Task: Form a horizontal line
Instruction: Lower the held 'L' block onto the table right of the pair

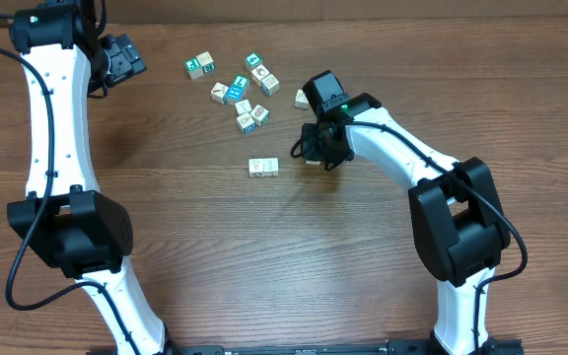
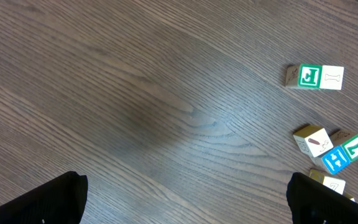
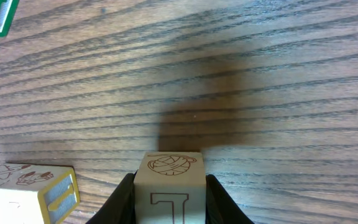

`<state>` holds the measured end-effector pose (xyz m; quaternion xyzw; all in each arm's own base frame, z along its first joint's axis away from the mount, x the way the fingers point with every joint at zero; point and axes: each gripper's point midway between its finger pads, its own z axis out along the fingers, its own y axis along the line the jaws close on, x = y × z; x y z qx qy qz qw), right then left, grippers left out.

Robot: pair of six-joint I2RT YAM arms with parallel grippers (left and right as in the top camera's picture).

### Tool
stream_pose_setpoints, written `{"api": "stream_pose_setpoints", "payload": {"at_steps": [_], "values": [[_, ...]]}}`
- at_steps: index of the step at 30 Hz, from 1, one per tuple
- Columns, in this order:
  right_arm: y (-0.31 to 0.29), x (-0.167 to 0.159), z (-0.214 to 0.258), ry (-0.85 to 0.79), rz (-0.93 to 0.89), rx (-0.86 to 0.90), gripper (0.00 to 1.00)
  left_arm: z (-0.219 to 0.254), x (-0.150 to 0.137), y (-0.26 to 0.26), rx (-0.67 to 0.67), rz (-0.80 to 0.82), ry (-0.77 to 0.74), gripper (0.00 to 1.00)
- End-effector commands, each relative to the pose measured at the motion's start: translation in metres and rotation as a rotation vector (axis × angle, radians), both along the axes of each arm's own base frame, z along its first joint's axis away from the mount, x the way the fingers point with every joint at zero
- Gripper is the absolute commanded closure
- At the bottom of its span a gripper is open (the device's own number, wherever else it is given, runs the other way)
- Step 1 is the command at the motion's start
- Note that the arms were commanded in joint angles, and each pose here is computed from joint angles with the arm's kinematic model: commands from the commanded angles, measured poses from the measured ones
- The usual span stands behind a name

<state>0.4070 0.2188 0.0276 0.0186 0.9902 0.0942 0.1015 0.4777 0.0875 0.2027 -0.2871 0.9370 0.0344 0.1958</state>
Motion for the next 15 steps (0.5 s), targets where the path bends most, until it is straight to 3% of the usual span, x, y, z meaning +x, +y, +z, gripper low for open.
{"api": "stream_pose_setpoints", "payload": {"at_steps": [1, 15], "values": [[0.006, -0.002, 0.012, -0.040, 0.020, -0.008, 0.78, 0.009, 0.000, 0.002, 0.018, -0.013, -0.015, 0.01], [0.017, -0.006, 0.013, -0.071, 0.049, -0.046, 0.78, 0.009, 0.000, 0.002, 0.018, -0.013, -0.015, 0.01]]}}
